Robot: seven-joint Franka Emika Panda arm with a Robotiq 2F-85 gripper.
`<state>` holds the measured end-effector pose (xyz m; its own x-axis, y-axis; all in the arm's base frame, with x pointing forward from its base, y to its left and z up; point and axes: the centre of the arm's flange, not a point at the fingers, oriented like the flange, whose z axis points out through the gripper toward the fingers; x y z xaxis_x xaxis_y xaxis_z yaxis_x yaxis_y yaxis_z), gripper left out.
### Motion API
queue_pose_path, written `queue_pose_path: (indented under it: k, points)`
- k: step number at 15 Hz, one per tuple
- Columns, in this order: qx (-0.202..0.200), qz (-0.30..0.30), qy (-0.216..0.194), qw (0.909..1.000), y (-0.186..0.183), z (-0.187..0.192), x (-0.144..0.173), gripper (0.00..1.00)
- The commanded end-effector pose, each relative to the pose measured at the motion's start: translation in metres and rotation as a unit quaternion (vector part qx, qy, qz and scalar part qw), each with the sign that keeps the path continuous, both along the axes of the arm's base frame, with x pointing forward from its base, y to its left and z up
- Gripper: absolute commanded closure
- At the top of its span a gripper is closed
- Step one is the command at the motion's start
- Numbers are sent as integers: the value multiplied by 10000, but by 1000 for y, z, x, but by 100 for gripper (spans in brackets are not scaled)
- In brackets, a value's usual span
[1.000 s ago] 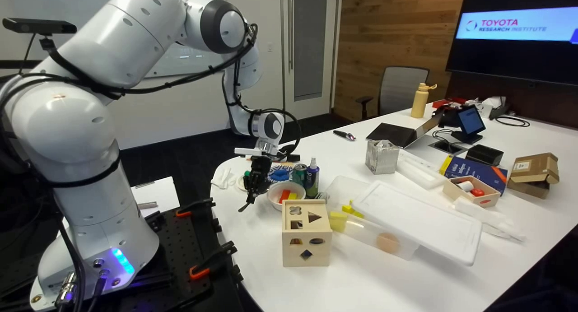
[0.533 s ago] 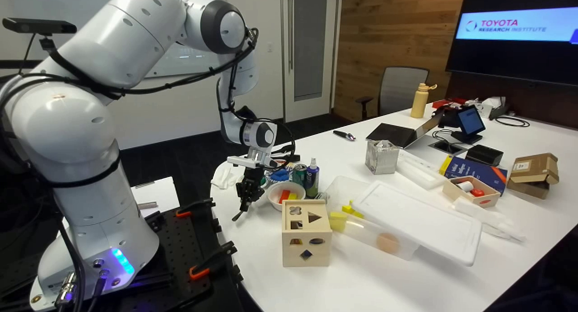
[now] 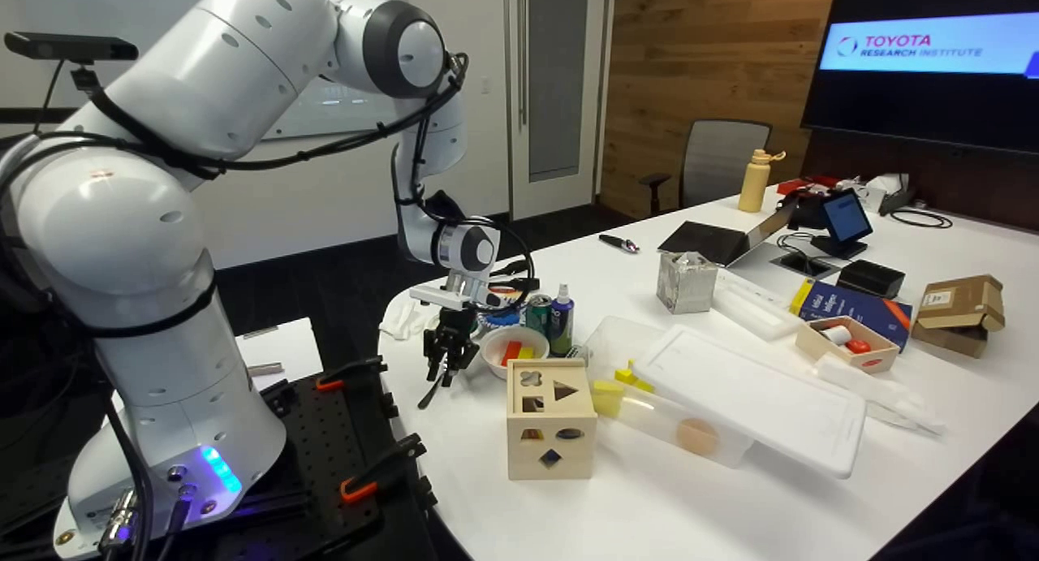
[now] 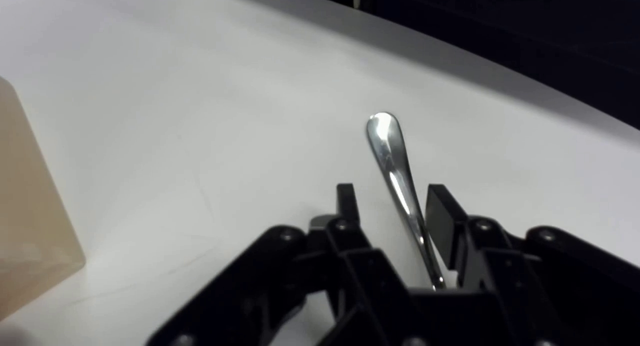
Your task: Use the spoon to move one of the blocks to the table
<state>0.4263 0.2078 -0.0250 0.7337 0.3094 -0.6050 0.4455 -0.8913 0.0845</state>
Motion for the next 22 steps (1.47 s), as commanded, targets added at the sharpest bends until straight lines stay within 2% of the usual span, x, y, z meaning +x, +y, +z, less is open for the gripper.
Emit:
queue_pose_path:
  k: [1,4,5,11,14,17,20,22]
  points:
    - [199,-3,-7,9998,-3,7,-2,26]
    - [214,-30,-183,9996,-2,22,-3,4]
    - [251,-43,-306,9992,-1,32,-2,0]
    - [578,-65,-1309,9897,1,118,-9,0]
    - [820,-116,-2004,9762,-7,163,-13,0]
    - [1069,-88,-2556,9608,-20,191,-11,0]
    - [1179,-40,-2804,9526,-34,209,-6,0]
    - [1209,-27,-2851,9509,-42,213,-3,0]
